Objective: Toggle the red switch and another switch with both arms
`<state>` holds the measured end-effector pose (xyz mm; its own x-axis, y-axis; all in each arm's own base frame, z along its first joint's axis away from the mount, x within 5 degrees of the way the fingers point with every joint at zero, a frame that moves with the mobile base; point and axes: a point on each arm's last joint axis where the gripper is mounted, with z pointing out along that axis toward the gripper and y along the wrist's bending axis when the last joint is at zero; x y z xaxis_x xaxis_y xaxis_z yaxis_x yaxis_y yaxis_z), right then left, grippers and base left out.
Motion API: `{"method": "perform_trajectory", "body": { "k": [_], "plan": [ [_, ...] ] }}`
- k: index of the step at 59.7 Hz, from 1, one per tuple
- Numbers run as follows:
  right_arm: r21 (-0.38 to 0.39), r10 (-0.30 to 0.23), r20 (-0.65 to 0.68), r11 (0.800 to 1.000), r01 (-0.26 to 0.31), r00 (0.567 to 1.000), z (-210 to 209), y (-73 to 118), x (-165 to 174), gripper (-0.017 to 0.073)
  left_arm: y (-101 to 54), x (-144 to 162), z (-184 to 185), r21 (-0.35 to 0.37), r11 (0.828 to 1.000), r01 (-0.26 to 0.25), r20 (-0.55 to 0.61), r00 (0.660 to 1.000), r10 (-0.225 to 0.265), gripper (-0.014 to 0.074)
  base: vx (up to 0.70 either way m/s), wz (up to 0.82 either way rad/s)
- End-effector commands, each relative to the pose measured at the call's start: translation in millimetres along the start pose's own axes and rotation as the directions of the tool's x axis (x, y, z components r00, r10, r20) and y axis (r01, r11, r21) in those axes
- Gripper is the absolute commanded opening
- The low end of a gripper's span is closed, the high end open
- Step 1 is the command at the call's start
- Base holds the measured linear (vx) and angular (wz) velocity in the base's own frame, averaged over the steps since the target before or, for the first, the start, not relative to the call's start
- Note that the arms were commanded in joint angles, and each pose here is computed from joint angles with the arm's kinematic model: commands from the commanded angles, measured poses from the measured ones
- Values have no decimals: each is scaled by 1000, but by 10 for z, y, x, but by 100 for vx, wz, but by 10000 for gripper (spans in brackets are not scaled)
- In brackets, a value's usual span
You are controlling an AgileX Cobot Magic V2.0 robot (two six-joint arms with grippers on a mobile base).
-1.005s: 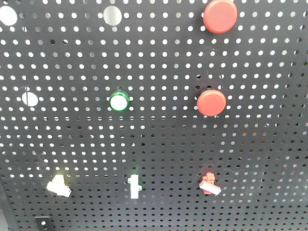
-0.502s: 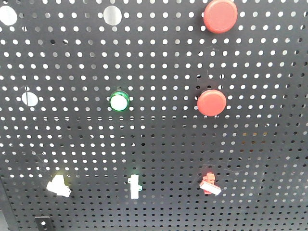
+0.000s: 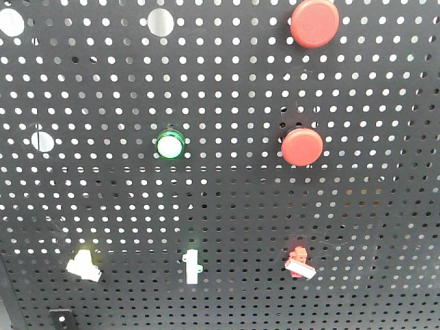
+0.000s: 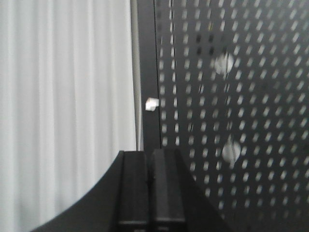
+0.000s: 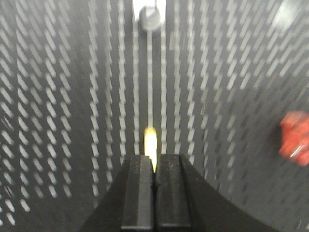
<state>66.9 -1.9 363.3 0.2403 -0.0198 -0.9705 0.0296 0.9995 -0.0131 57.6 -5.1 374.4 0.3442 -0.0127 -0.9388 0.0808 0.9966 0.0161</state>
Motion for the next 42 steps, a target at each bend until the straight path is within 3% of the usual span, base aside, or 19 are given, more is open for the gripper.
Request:
{"method": "perform_trajectory", "body": {
  "k": [1, 16, 24, 37, 42],
  "plan": [
    [-7, -3, 35, 1000, 3, 999, 156, 6, -87, -6, 0, -31, 155, 1, 1000, 15, -12, 1000, -15, 3, 0, 0],
    [-9, -3, -29, 1000, 3, 1000, 321, 10, 13, -6, -1, 112, 321, -2, 1000, 28, -105, 994, -28, 3, 0, 0],
    [-9, 4, -31, 1000, -5, 1000, 321, 10, 17, -6, 0, 181, 387, -10, 997, 71, -149, 986, -72, 3, 0, 0],
    [-9, 4, -30, 1000, -4, 1000, 321, 10, 16, -6, -41, 337, 552, 19, 998, 65, -229, 972, -59, 3, 0, 0],
    [-9, 4, -30, 1000, -4, 1000, 321, 10, 16, -6, -115, 394, 607, 85, 996, 27, -253, 967, -5, 3, 0, 0]
  ]
}}
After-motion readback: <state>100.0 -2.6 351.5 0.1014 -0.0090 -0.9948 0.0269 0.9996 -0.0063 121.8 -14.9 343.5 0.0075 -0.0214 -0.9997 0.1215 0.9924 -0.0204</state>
